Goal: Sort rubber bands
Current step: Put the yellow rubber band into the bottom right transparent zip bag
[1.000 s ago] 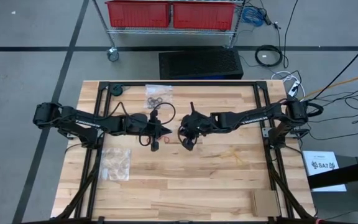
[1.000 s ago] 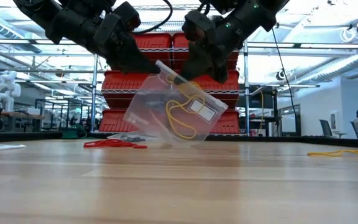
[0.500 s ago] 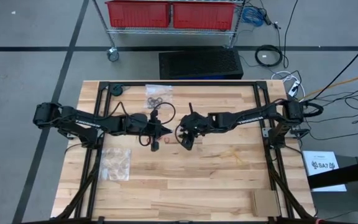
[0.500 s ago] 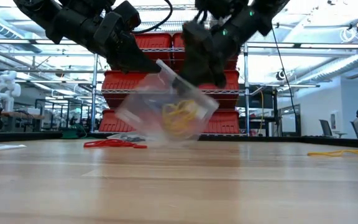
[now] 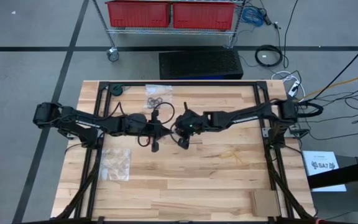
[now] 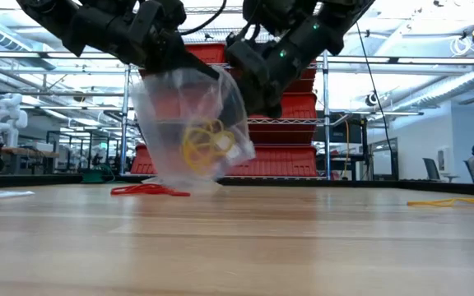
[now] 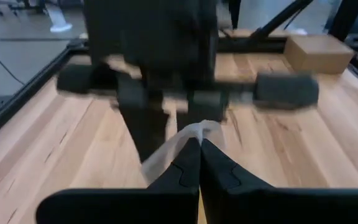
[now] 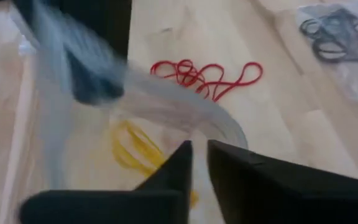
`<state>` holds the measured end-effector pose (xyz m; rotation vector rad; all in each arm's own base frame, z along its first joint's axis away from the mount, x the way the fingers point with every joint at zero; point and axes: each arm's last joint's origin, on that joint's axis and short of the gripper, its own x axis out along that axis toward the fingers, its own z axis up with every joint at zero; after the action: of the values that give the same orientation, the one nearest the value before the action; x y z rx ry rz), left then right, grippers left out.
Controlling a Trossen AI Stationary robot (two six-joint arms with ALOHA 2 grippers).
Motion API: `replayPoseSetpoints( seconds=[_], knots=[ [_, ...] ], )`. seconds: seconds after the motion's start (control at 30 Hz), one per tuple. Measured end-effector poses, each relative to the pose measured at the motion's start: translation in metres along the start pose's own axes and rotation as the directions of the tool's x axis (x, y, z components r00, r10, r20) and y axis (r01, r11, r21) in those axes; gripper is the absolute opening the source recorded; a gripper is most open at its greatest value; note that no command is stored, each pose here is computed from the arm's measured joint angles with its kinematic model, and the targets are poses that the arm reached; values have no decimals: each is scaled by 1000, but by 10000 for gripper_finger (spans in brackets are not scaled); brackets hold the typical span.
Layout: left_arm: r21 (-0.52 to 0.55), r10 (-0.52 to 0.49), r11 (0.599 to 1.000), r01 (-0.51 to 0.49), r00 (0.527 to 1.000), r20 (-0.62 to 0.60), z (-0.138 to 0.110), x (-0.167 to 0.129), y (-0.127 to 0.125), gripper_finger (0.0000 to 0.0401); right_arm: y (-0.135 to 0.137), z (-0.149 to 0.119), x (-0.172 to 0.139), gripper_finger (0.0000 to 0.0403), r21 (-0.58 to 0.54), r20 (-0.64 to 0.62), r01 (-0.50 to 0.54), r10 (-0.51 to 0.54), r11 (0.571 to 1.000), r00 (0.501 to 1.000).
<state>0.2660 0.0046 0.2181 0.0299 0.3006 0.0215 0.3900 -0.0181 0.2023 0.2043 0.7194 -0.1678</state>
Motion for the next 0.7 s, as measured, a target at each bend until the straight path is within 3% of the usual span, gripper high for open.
replayPoseSetpoints(
  seconds=[0.07, 0.4, 0.7],
  knots=[
    [0, 0, 1000, 0, 1000, 2, 0, 0, 0, 2, 4, -1, 1, 8, -22, 5, -9, 9, 1000, 1000],
    [-18, 19, 1000, -19, 1000, 21, 2, 0, -1, 2, 26, 8, -24, 1, -62, 56, -166, 170, 984, 984],
    [-16, -2, 1000, 3, 998, 69, 2, 7, -9, 2, 41, -21, -15, 0, 35, 131, -67, 62, 997, 989]
  ],
)
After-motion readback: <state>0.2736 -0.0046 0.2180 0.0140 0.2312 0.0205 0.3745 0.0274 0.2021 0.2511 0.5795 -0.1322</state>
